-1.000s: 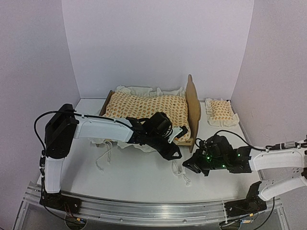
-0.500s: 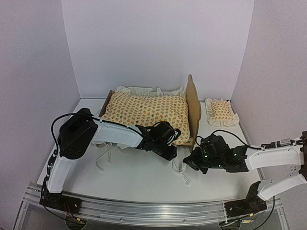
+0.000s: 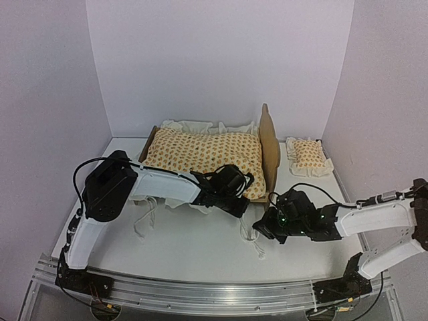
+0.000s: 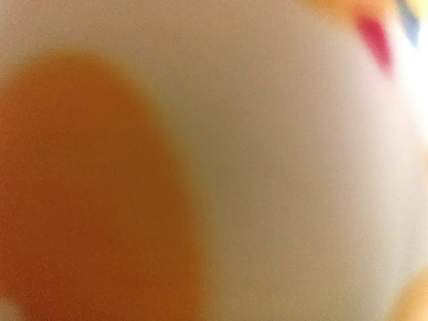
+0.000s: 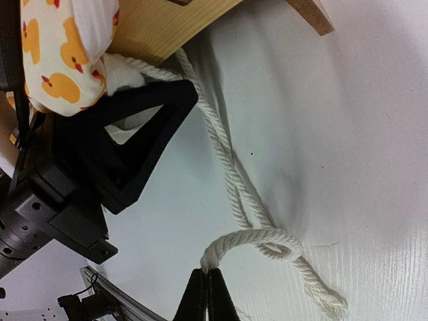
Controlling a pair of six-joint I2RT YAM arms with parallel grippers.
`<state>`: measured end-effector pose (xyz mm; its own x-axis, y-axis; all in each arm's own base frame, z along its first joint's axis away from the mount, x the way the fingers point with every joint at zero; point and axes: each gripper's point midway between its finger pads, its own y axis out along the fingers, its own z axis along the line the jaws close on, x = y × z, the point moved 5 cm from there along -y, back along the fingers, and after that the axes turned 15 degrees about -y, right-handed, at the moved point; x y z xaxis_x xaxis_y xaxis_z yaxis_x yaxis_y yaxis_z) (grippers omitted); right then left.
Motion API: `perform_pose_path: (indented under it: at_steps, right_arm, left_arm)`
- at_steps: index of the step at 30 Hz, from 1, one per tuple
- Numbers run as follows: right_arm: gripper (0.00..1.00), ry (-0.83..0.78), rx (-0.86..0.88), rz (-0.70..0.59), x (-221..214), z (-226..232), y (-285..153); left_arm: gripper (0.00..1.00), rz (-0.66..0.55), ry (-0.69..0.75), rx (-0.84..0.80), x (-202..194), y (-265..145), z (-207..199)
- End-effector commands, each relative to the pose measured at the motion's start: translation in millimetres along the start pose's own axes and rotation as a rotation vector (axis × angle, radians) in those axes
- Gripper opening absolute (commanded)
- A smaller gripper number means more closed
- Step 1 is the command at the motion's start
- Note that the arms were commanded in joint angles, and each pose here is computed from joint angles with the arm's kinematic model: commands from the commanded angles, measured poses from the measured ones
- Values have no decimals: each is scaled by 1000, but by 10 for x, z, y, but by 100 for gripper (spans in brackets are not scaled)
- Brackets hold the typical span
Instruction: Set up the pet bed
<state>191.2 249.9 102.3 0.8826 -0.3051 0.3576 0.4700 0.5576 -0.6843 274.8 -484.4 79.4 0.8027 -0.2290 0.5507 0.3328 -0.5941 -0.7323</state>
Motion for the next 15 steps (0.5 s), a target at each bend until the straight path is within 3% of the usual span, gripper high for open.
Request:
perform_pose_path:
  at_steps: [1,7,15]
  right_arm:
    - [0,0,58,-28,116,197,14]
    - [0,15,36,-74,293,155,86]
    - [0,-45,70,-153,602,364,453]
  left_arm:
    - [0,-20,-13,-35,121,47,0]
    - [0,75,-48,-87,250,-260,-12]
    - [0,249,-63,-240,79,-686,-20]
